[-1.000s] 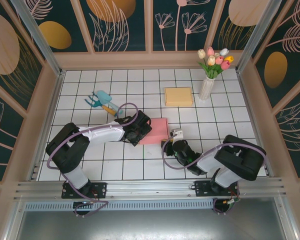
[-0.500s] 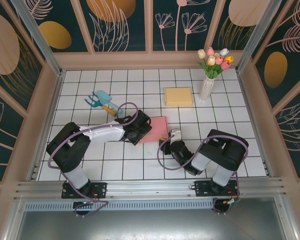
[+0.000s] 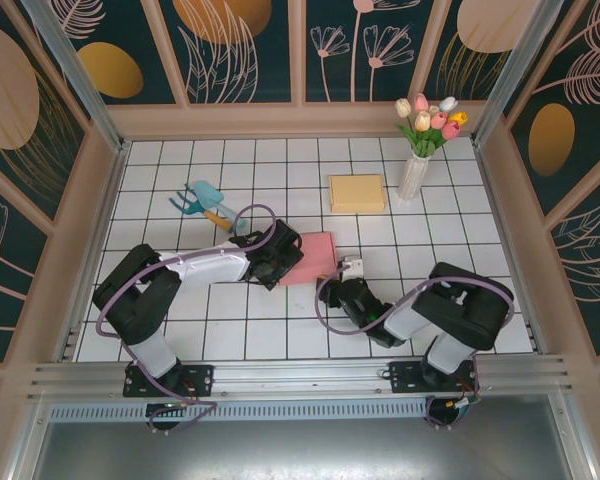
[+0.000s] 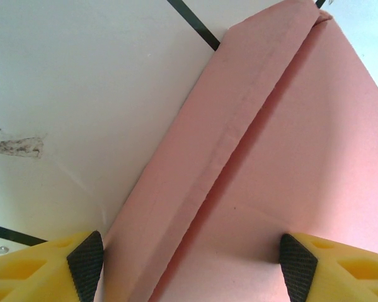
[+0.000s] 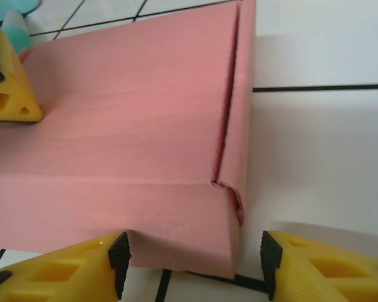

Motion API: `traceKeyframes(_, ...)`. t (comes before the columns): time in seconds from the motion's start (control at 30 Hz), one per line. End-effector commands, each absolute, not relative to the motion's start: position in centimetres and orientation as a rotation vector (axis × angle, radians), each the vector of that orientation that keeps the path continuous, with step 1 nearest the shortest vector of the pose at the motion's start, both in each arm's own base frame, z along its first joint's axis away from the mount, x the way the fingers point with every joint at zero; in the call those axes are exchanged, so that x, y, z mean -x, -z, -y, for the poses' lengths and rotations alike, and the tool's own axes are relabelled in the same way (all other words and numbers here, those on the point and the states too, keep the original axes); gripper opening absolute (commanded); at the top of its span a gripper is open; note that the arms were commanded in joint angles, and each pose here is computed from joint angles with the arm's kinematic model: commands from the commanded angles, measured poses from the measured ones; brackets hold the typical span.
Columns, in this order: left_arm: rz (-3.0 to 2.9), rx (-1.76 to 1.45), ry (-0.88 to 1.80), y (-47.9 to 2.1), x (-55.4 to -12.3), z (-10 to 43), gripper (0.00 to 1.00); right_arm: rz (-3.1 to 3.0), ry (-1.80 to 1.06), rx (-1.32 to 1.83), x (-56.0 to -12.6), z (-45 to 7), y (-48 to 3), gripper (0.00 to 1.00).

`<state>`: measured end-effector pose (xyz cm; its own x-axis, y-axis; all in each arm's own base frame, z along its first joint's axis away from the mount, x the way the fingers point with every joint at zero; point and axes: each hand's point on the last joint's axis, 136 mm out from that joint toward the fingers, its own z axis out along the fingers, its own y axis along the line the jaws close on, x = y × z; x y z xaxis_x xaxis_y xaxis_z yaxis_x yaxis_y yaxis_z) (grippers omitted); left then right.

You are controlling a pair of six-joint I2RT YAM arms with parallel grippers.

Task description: Fold the paper box

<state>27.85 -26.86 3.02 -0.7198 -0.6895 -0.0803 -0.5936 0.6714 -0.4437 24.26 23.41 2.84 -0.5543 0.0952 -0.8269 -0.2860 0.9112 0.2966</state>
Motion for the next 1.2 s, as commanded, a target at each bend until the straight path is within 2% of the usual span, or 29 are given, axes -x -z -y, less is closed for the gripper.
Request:
traceKeyframes(0.0,-2.806,1.066,0.173,2.1,-23.4,21.6,0.75,-2.154,-0.484,0.094,-23.4,-22.2,-2.4,0.62)
traceKeyframes(0.17,-2.798,1.077,0.169,2.2,-23.6,21.5,0.75,-2.165,-0.51,0.117,-22.7,-22.4,-4.0,0.62)
traceKeyframes(0.3,-2.807,1.078,0.165,2.6,-23.5,21.7,0.75,-2.178,-0.485,0.145,-21.8,-23.1,-5.0,0.5)
traceKeyframes(0.4,-2.812,1.08,0.169,2.8,-23.6,21.9,0.76,-2.173,-0.533,0.17,-21.3,-24.6,-5.4,0.47)
traceKeyframes(0.57,-2.816,1.079,0.171,2.8,-23.5,21.9,0.75,-2.15,-0.588,0.207,-22.0,-27.3,-5.5,0.45)
traceKeyframes(0.83,-2.834,1.066,0.248,2.2,-23.1,22.3,0.74,-2.028,-0.542,0.246,-25.5,-30.4,-6.6,0.42)
traceKeyframes(0.97,-2.892,1.031,0.381,1.8,-22.4,24.0,0.69,-2.066,-0.519,0.228,-27.4,-30.2,-5.6,0.42)
traceKeyframes(1.17,-2.797,0.994,0.374,-1.7,-23.7,23.4,0.71,-2.089,-0.569,0.16,-27.4,-27.4,-5.5,0.43)
